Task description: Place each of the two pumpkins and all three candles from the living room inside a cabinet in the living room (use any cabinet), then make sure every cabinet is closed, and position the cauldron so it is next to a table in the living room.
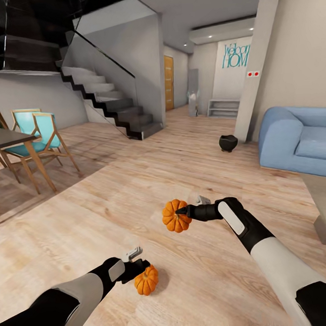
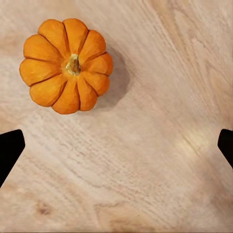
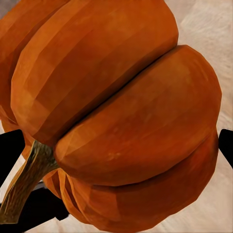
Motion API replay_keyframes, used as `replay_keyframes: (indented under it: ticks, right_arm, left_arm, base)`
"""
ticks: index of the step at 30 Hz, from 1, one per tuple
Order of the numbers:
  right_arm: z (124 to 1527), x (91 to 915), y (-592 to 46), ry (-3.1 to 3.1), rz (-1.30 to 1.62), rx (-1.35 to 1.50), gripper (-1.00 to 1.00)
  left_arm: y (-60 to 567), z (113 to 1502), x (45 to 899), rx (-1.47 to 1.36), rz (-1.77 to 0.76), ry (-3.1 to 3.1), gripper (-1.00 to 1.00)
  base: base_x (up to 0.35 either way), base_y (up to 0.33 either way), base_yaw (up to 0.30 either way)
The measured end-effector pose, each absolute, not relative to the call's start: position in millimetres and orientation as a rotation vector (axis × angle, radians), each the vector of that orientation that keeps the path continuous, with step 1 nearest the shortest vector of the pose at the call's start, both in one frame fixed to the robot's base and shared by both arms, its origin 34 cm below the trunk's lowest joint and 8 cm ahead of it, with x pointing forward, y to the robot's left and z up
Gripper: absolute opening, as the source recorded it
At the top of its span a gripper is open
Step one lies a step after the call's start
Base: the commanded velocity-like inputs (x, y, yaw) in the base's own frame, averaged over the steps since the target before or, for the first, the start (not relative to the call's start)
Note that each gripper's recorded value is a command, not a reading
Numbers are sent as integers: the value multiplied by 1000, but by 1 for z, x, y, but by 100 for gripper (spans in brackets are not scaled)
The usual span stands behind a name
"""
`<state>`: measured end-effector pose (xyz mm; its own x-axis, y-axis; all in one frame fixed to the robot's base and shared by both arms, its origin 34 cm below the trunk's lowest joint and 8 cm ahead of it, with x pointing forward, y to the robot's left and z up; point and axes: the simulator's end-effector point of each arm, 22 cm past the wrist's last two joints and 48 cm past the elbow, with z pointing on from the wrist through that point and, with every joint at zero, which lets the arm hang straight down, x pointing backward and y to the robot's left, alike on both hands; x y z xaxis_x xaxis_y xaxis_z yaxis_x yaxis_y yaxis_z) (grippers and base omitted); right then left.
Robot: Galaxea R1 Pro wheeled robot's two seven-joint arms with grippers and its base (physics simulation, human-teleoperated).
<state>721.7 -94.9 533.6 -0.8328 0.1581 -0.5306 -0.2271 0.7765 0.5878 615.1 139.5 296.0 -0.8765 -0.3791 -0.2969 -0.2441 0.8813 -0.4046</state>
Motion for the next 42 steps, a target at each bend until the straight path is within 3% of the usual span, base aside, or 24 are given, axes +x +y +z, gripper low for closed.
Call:
replay_keyframes:
  ticks: [10,23,32,42]
  right_arm:
    - [519,715,-88,2425,883,-86,-100]
    - [517,714,-86,2433,873,-101,-100]
    - [517,713,-86,2433,875,-100,-100]
    - [508,713,-84,2446,877,-98,-100]
  left_arm:
    - [144,287,611,-470,-475,2696,100]
    - [168,284,610,-501,-427,2709,100]
    - [176,288,602,-496,-563,2764,100]
    - [198,280,600,-443,-516,2786,100]
  base:
    - [28,0,0]
    - [290,37,0]
    - [27,5,0]
    - [0,0,0]
